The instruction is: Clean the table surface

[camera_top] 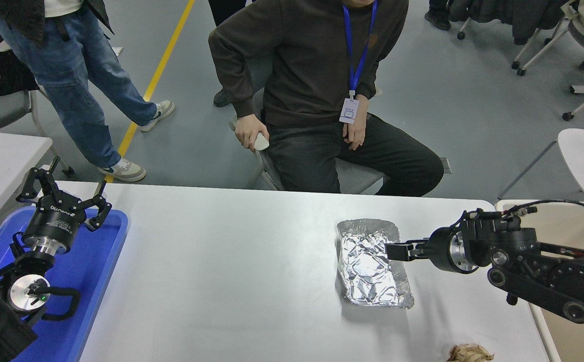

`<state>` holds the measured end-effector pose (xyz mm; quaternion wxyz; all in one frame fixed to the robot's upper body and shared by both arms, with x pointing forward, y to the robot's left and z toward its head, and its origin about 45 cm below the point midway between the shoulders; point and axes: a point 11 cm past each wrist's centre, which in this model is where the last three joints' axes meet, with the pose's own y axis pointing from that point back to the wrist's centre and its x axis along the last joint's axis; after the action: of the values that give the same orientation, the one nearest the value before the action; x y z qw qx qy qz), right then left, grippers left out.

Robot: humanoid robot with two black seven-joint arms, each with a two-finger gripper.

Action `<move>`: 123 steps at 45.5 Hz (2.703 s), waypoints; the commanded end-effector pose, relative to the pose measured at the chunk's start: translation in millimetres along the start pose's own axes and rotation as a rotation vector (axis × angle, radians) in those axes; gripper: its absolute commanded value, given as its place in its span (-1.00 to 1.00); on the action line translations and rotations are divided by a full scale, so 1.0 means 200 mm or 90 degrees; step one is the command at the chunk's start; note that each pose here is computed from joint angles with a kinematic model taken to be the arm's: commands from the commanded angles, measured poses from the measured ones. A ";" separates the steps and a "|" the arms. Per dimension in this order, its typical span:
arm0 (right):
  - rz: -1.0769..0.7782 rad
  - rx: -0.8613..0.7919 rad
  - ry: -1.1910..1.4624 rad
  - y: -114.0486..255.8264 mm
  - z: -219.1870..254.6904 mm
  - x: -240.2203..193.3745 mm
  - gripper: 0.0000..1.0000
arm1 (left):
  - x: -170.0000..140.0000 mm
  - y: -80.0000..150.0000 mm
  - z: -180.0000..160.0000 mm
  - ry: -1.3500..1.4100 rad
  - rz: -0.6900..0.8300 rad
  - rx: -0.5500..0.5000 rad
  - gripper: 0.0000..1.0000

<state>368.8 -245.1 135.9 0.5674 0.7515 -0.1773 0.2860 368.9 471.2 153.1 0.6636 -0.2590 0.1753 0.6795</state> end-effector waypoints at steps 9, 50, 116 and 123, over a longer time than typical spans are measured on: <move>0.000 -0.020 -0.035 -0.11 0.01 -0.14 0.96 | 0.00 0.00 0.00 0.000 0.000 0.000 1.00; 0.037 -0.065 -0.075 -0.20 0.09 -0.24 0.66 | 0.00 0.00 0.00 0.001 -0.001 0.000 1.00; 0.048 0.000 -0.039 -0.12 0.00 -0.16 -1.00 | 0.00 0.00 0.00 -0.001 0.000 0.000 1.00; 0.045 0.024 -0.016 -0.01 0.00 -0.08 -1.00 | 0.00 0.00 0.00 0.001 -0.001 0.000 1.00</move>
<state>358.0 -241.9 90.5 0.5565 0.7504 -0.2228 0.2786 368.9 471.2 153.1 0.6637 -0.2593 0.1753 0.6793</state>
